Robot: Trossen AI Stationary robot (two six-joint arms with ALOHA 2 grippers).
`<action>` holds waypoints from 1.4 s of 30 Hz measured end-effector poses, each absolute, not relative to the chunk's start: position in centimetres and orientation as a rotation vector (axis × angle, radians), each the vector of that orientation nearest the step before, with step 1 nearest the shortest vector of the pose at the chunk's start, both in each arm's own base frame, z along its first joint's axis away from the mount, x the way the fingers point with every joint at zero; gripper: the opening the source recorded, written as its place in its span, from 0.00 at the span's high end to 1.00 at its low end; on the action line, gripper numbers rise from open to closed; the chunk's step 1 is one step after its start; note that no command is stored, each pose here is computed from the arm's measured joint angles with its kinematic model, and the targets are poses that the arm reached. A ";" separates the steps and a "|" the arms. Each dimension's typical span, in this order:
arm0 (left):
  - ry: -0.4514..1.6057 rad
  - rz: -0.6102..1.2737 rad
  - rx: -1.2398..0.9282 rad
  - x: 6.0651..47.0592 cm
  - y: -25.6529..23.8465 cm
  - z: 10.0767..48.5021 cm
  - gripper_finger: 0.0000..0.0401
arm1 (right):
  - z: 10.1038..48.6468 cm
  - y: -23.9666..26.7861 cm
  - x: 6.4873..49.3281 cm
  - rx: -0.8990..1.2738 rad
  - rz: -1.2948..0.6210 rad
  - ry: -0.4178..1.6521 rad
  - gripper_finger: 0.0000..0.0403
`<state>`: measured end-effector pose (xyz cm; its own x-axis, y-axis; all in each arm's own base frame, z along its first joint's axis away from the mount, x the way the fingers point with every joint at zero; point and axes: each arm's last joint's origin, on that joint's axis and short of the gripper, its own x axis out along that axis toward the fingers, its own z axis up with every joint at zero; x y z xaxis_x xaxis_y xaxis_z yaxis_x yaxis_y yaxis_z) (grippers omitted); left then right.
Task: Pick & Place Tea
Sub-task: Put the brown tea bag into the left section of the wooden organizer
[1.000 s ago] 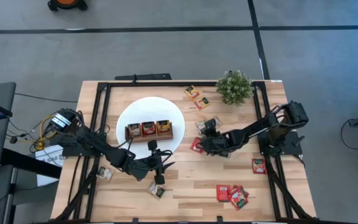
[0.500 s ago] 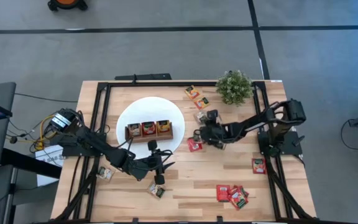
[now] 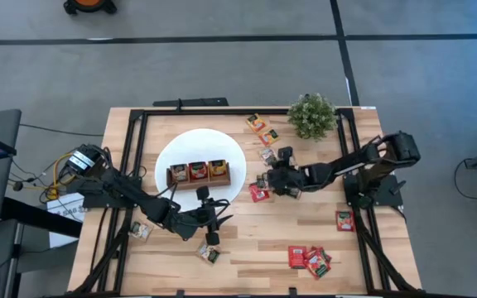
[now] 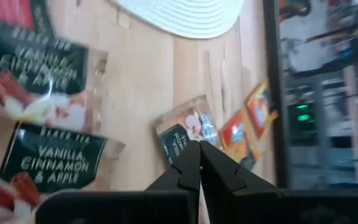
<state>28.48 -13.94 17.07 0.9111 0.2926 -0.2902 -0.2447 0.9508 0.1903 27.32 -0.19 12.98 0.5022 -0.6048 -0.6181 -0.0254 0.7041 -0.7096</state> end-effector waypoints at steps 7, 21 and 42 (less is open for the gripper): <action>0.322 0.277 0.152 28.5 -13.9 17.1 0.59 | 15.1 -4.4 25.6 -0.414 -0.417 1.016 0.86; 0.321 0.276 0.140 28.5 -14.0 17.1 0.59 | 12.4 -8.3 23.2 0.028 -0.397 1.247 0.98; 0.332 0.238 0.118 36.5 -12.9 15.4 0.81 | 17.0 -4.2 23.2 0.468 -0.220 1.072 0.79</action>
